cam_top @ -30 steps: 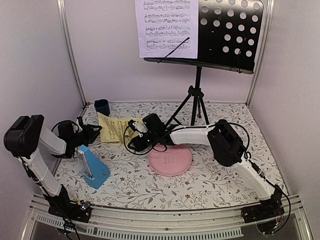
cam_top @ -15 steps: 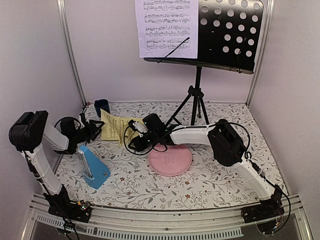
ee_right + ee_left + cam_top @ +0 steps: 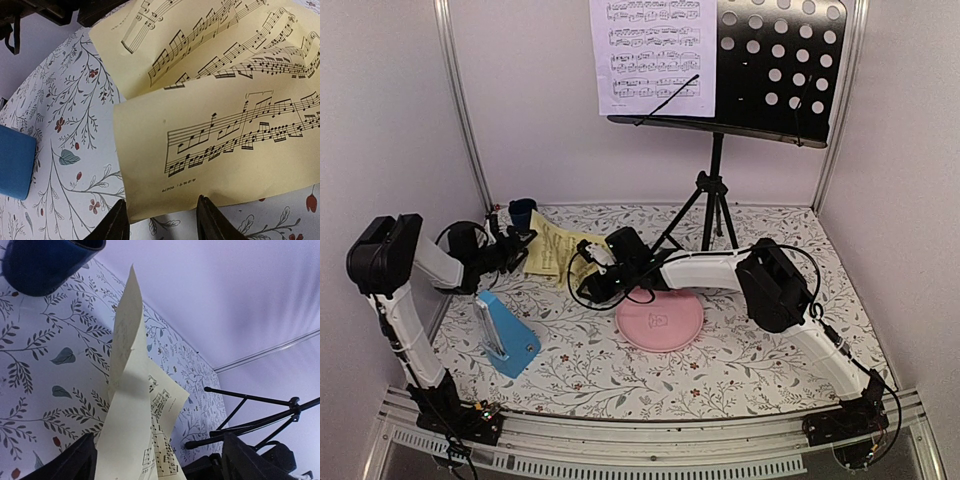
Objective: Set up the instrument practice props
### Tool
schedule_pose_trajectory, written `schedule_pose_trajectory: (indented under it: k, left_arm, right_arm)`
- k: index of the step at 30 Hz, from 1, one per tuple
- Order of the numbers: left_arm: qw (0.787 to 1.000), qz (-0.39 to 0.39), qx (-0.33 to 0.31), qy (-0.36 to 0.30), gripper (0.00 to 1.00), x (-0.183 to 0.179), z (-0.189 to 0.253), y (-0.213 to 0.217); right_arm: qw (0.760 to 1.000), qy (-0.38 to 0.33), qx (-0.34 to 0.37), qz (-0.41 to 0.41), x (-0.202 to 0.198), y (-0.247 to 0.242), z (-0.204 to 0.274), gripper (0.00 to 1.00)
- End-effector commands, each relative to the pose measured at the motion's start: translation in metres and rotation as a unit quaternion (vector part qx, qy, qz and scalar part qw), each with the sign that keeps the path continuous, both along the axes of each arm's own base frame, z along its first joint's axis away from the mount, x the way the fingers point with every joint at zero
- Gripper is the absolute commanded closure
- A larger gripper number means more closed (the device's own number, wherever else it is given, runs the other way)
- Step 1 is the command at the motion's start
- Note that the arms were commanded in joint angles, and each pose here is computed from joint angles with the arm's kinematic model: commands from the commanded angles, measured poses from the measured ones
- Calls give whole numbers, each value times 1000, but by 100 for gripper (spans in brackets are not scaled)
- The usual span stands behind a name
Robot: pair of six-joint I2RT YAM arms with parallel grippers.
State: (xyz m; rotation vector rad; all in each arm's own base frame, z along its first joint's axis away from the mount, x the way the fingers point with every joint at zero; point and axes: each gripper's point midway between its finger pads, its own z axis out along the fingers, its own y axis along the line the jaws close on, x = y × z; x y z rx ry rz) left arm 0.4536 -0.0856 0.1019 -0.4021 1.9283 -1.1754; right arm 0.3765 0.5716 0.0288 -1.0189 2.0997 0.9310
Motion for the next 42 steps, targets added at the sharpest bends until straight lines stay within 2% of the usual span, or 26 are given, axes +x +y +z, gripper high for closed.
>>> schedule_pose_trajectory:
  k: [1, 4, 7, 14, 19, 22, 25, 27, 34, 40, 42]
  left_arm:
    - [995, -31, 81, 52, 14, 10, -29, -12]
    - [989, -75, 112, 67, 15, 13, -36, -23]
    - [984, -122, 114, 65, 18, 8, -34, -34]
    - [979, -178, 98, 8, 25, -19, -10, -59]
    - [986, -116, 116, 13, 38, -21, -8, -47]
    - [987, -81, 131, 41, 47, -17, -16, -36]
    - [988, -70, 134, 42, 49, -11, -17, -33]
    - [988, -64, 135, 41, 54, -6, -15, -32]
    - [984, -16, 177, 29, 56, 26, -8, -19]
    - [980, -4, 197, 14, 63, 48, -4, -15]
    - [980, -2, 200, 18, 69, 54, -7, -14]
  right_arm:
    - [1000, -17, 10, -4, 3, -2, 31, 53]
    - [1000, -18, 10, -4, 4, -2, 31, 53]
    - [1000, -18, 9, -5, 5, -2, 31, 53]
    - [1000, -21, 8, -5, 5, -2, 32, 53]
    - [1000, -22, 7, -5, 3, -4, 34, 54]
    - [1000, -25, 7, -7, 3, -7, 36, 54]
    - [1000, -26, 8, -7, 2, -8, 37, 54]
    - [1000, -24, 7, -7, 1, -8, 37, 54]
    - [1000, -24, 12, -6, -1, -10, 41, 54]
    - [1000, -24, 14, -3, -4, -12, 45, 54]
    - [1000, -25, 17, 0, -6, -12, 48, 54]
